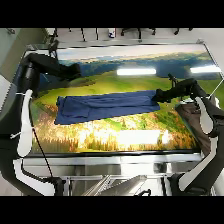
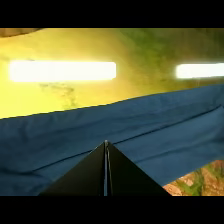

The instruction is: Fold the shirts.

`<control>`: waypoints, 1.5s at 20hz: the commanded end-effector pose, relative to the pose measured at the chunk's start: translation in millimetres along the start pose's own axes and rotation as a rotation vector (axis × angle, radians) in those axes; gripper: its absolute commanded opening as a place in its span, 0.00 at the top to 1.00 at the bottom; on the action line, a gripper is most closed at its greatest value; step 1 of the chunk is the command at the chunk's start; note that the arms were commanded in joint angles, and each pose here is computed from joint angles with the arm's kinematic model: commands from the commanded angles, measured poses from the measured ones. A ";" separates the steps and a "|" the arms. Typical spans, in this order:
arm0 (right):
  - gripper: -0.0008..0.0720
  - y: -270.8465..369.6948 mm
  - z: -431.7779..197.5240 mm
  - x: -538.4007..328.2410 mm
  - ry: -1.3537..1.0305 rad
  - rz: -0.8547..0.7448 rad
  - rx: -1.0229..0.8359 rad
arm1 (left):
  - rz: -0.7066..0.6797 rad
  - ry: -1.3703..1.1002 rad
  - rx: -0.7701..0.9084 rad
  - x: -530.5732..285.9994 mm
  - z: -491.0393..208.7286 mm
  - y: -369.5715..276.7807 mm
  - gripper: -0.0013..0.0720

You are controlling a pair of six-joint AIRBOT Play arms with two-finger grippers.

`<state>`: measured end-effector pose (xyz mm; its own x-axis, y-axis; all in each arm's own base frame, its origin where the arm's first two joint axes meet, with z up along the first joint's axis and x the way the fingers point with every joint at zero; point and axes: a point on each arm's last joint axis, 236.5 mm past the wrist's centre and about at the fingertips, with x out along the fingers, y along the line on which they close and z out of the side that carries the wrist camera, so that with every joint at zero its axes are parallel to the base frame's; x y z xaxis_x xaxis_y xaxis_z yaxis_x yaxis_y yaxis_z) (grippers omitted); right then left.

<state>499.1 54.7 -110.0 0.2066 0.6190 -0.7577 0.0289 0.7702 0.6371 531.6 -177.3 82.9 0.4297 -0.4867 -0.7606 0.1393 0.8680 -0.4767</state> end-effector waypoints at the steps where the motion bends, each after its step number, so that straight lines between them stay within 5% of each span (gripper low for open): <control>1: 0.97 19.2 -0.6 -3.6 0.021 0.031 -0.034 | -0.046 0.049 0.052 43.2 -32.6 -36.2 0.96; 11: 0.97 147.8 -12.5 -178.0 -0.090 0.057 -0.312 | -0.094 0.348 0.212 203.5 -168.0 -110.4 0.96; 19: 0.97 166.6 -30.8 -208.7 -0.101 0.049 -0.321 | -0.204 0.428 0.169 224.2 -210.9 -157.8 0.96; 25: 0.97 190.6 -36.9 -193.5 -0.073 0.081 -0.311 | -0.355 0.135 0.184 42.7 -61.5 -189.9 0.96; 30: 0.97 311.2 -31.3 -108.6 -0.173 0.177 -0.467 | -0.301 -0.352 0.192 -198.0 32.9 -148.5 0.96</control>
<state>437.0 155.8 156.7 0.2610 0.7078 -0.6564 -0.3837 0.7000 0.6023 480.1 -286.4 219.6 0.4268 -0.7391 -0.5212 0.4341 0.6730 -0.5989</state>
